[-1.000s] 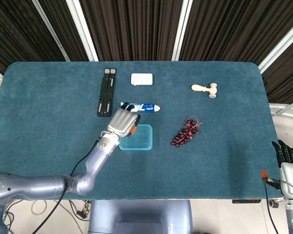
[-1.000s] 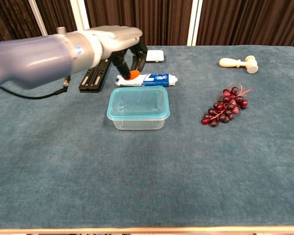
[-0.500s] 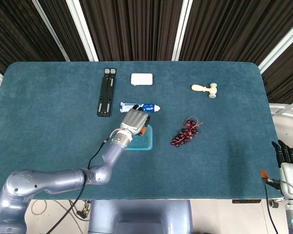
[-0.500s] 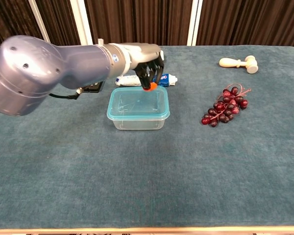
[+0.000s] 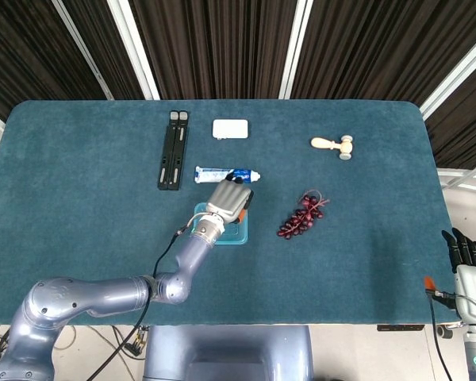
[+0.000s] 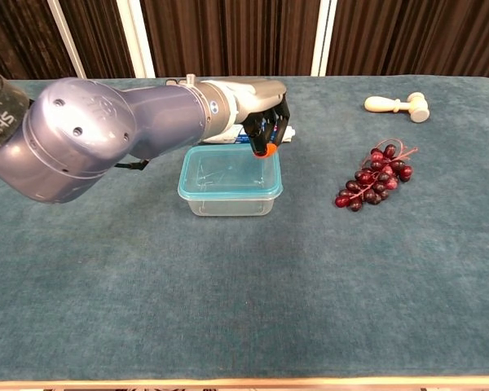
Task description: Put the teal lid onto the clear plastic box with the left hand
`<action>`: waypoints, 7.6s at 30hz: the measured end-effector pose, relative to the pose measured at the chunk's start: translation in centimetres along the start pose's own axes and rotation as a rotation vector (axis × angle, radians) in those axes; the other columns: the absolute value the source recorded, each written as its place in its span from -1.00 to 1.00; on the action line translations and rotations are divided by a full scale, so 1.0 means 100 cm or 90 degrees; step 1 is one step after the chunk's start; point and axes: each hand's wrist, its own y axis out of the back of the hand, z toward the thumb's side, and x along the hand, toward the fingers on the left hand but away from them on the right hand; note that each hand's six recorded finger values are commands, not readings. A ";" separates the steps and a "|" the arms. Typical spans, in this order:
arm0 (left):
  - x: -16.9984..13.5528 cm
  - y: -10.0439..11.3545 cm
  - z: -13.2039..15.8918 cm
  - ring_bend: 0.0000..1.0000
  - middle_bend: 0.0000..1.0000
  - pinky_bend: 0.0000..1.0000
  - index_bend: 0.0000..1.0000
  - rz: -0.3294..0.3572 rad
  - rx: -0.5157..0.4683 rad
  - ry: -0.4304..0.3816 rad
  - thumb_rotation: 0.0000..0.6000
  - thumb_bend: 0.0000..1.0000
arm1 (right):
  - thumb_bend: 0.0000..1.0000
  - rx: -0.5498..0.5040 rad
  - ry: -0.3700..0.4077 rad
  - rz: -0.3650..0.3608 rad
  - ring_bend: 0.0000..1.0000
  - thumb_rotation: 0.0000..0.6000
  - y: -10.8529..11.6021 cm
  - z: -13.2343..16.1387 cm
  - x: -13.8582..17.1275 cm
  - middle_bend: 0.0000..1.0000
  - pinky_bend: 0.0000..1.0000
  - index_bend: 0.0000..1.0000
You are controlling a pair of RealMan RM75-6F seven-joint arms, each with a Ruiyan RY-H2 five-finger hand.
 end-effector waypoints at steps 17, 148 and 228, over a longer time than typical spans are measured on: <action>0.002 0.006 0.001 -0.61 0.12 -0.78 0.36 0.013 0.090 0.029 1.00 0.05 | -0.28 -0.003 -0.005 0.002 -1.00 1.00 -0.001 0.000 0.000 -1.00 -1.00 -0.91; -0.072 -0.028 0.019 -0.61 0.13 -0.80 0.39 -0.001 0.176 -0.087 1.00 0.04 | -0.28 0.002 -0.014 0.000 -1.00 1.00 0.001 -0.002 0.001 -1.00 -1.00 -0.91; -0.063 -0.071 -0.003 -0.61 0.13 -0.80 0.40 -0.002 0.239 -0.077 1.00 0.04 | -0.28 -0.007 -0.019 0.003 -1.00 1.00 0.001 -0.002 0.001 -1.00 -1.00 -0.91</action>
